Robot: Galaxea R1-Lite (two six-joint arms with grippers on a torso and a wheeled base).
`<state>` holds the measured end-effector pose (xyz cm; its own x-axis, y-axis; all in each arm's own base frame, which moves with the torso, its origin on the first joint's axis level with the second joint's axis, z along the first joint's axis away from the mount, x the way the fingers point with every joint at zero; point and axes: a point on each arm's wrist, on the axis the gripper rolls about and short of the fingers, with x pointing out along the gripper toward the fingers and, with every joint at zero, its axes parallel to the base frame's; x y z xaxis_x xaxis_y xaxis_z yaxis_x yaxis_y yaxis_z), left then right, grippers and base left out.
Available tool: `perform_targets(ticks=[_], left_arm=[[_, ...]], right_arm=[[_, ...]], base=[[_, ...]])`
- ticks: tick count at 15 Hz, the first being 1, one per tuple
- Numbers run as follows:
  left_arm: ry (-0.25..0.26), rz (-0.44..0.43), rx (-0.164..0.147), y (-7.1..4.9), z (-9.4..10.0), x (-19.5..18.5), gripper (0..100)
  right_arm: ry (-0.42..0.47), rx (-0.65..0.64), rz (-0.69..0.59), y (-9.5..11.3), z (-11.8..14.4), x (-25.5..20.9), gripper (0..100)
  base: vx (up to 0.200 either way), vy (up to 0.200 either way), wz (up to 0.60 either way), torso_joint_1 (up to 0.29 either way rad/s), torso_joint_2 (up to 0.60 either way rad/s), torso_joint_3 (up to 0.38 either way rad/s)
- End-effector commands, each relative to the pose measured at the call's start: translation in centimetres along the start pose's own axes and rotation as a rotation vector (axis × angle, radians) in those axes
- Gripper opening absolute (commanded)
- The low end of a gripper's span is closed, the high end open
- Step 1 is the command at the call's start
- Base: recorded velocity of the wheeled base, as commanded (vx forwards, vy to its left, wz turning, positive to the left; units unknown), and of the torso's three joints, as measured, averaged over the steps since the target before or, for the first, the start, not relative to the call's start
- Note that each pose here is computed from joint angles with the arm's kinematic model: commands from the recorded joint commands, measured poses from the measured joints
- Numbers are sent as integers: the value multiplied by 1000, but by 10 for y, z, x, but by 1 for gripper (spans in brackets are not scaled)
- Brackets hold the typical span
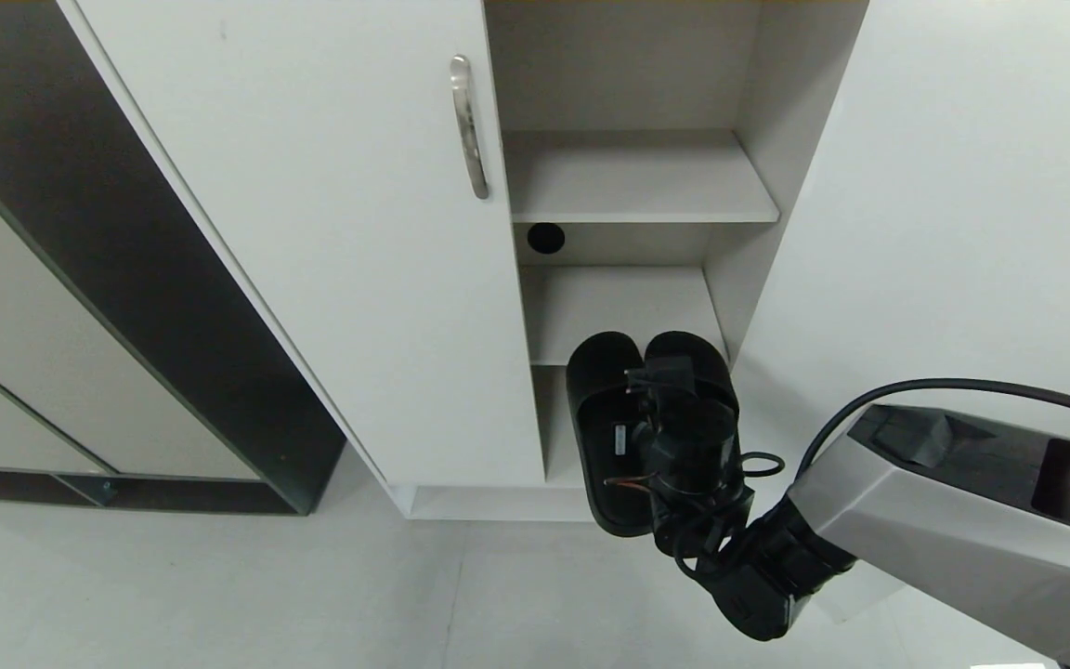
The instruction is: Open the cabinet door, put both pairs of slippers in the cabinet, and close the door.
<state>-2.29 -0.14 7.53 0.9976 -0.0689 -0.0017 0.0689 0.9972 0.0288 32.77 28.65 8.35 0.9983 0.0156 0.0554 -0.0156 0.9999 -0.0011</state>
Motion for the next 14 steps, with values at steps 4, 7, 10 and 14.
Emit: perform_targets(ticks=[4,7,10,14], left_arm=[[1,0,-1,0,0,0,0],[1,1,-1,0,0,0,0],[1,1,-1,0,0,0,0],[1,0,-3,0,0,0,0]], right_arm=[[3,-2,-3,-1,-1,1,0],[16,-15,-7,-1,-8,3,0],[20,-19,-7,-1,-10,3,0],[11,-12,-18,0,-11,14,0]], base=[[200,0,0,-2,4,2],[200,0,0,6,4,4],[133,0,0,2,2,-2],[0,0,0,0,0,0]])
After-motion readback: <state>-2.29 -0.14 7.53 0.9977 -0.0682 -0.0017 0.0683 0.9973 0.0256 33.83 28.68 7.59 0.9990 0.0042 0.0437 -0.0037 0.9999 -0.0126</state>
